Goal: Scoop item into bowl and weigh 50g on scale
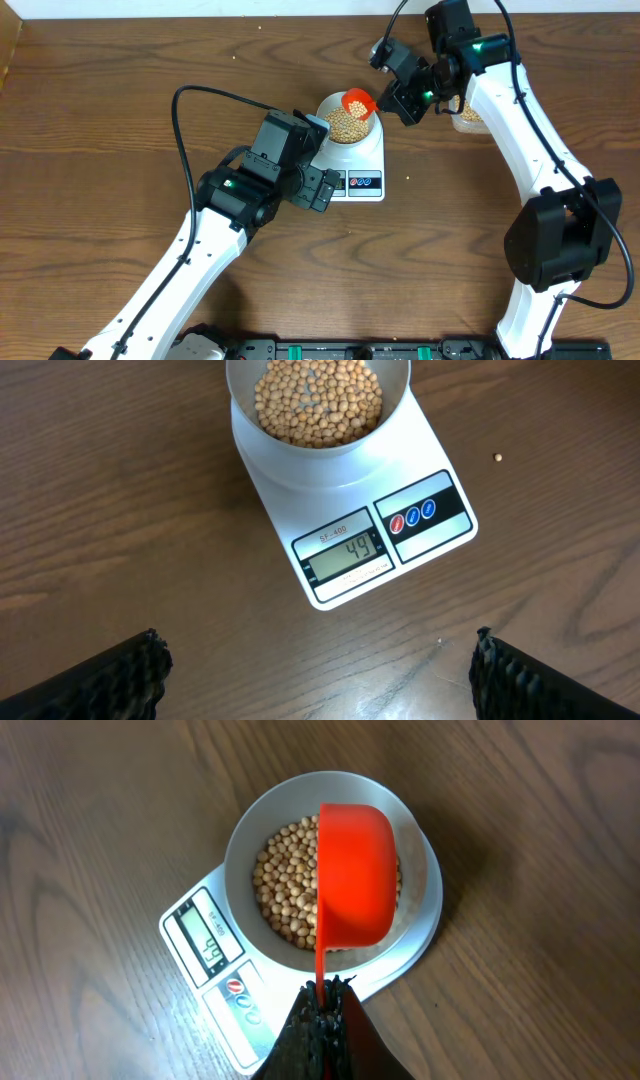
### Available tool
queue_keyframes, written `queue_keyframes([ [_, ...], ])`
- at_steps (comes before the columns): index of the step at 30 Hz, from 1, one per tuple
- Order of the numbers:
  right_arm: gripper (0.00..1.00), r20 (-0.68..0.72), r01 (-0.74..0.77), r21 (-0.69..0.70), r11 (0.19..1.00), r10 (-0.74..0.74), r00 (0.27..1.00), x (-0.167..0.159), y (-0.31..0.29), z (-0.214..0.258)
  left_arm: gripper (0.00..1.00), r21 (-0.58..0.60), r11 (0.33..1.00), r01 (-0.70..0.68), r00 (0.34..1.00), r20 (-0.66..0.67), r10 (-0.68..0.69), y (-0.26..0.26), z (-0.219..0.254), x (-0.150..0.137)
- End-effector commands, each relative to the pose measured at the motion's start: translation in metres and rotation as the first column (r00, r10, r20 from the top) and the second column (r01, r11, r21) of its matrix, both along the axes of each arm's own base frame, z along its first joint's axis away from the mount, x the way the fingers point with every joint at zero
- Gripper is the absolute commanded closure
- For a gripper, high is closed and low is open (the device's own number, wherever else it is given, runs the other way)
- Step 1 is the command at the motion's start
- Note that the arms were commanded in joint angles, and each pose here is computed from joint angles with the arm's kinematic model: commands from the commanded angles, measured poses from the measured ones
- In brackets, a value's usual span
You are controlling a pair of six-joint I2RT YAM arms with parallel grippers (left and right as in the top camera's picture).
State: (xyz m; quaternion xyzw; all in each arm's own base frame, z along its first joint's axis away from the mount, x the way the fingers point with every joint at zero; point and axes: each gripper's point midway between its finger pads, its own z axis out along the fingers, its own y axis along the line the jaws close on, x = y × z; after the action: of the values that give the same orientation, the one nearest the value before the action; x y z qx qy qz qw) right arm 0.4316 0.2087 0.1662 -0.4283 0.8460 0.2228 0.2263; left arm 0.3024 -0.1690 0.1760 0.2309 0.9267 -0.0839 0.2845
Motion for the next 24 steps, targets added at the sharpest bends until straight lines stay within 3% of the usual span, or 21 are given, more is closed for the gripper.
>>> queue_keyframes([
  [1, 0.99, 0.058, -0.051, 0.005, 0.999, 0.051, 0.997, -0.0032, 0.0035, 0.0143, 0.02, 0.013, 1.0, -0.012, 1.0, -0.004, 0.012, 0.0029, -0.0028, 0.0018],
  [24, 0.99, 0.151, -0.2, -0.014, 0.98, 0.2, 0.968, -0.007, 0.0121, 0.0169, 0.02, 0.013, 1.0, -0.012, 1.0, -0.004, 0.012, 0.0029, -0.0028, 0.0018],
])
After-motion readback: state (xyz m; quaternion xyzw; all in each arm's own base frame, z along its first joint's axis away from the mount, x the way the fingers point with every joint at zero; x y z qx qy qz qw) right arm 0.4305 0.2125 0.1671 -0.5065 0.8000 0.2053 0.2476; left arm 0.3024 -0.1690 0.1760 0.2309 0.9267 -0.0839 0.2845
